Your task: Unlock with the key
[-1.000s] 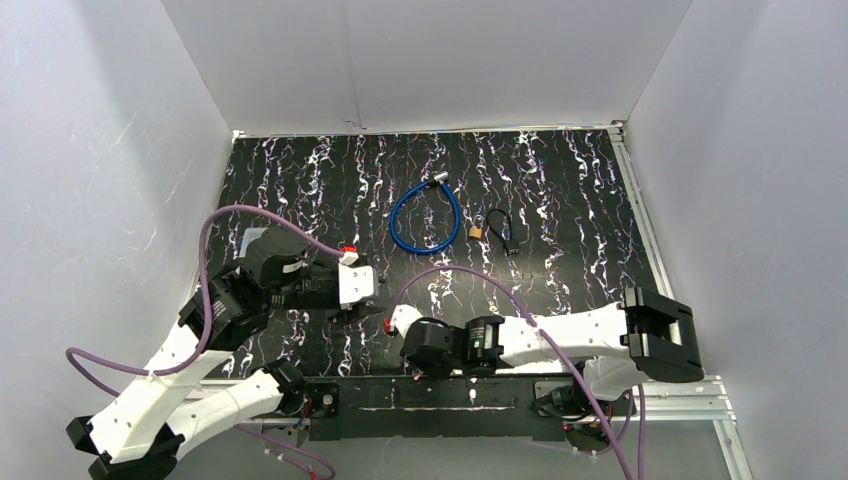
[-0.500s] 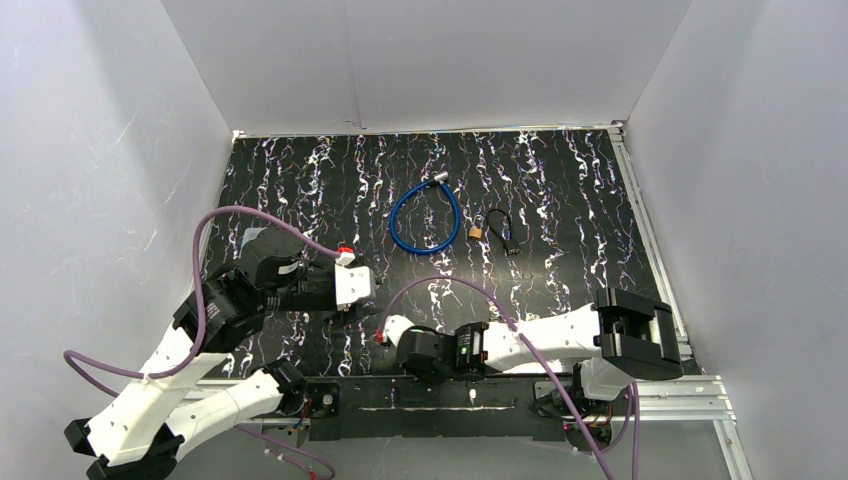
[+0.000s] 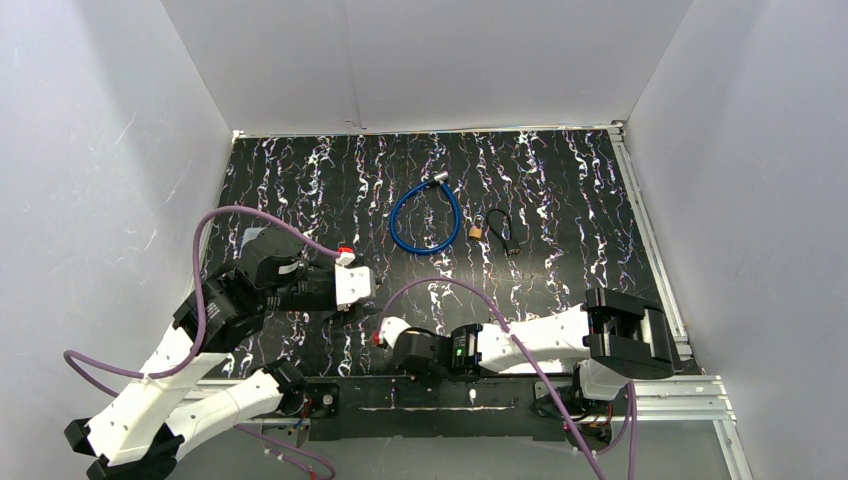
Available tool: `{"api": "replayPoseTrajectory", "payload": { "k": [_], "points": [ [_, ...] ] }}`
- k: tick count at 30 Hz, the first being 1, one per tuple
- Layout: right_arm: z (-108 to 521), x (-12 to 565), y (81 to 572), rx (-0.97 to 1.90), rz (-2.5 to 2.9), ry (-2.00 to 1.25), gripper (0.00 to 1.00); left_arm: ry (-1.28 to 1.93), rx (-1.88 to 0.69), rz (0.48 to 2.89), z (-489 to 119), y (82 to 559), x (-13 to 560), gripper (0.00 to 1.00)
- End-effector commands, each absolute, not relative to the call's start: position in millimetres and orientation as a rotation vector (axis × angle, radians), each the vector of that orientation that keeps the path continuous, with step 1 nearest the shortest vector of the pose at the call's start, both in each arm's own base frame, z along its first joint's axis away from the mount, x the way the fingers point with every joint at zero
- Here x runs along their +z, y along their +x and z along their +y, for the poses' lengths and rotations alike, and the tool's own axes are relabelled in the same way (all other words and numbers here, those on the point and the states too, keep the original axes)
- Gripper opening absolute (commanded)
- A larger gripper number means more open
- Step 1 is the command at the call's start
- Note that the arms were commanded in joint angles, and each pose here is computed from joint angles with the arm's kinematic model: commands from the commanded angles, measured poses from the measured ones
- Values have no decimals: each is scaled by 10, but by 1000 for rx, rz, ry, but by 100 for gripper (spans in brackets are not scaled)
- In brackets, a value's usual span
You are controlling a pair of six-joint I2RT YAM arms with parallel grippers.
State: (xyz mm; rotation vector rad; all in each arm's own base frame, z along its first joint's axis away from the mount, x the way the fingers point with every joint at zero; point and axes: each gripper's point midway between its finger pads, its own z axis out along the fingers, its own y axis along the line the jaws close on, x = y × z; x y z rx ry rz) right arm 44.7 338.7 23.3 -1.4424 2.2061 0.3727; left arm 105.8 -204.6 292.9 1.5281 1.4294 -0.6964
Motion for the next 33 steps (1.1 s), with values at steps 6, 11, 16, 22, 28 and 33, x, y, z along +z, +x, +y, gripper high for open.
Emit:
{"api": "replayPoseTrajectory", "payload": {
  "k": [6, 11, 16, 22, 28, 33],
  "points": [
    [3567, 315, 491, 407, 2162, -1403, 11, 1533, -707, 1416, -2043, 1026, 3016, 45],
    [3550, 321, 514, 403, 2165, -1388, 1, 1543, -707, 1414, -2042, 1020, 2997, 45],
    [3524, 408, 569, 436, 2170, -1342, 1, 1557, -700, 1406, -2043, 1024, 2988, 45],
    [3507, 673, 638, 542, 2167, -1266, 1, 1535, -678, 1377, -2080, 1092, 3085, 45],
    [3436, 893, 676, 662, 2188, -1177, 1, 1473, -625, 1324, -2108, 1213, 3221, 45],
    [3344, 1196, 741, 740, 2170, -1109, 1, 1470, -632, 1327, -2101, 1197, 3168, 44]
  ]
}}
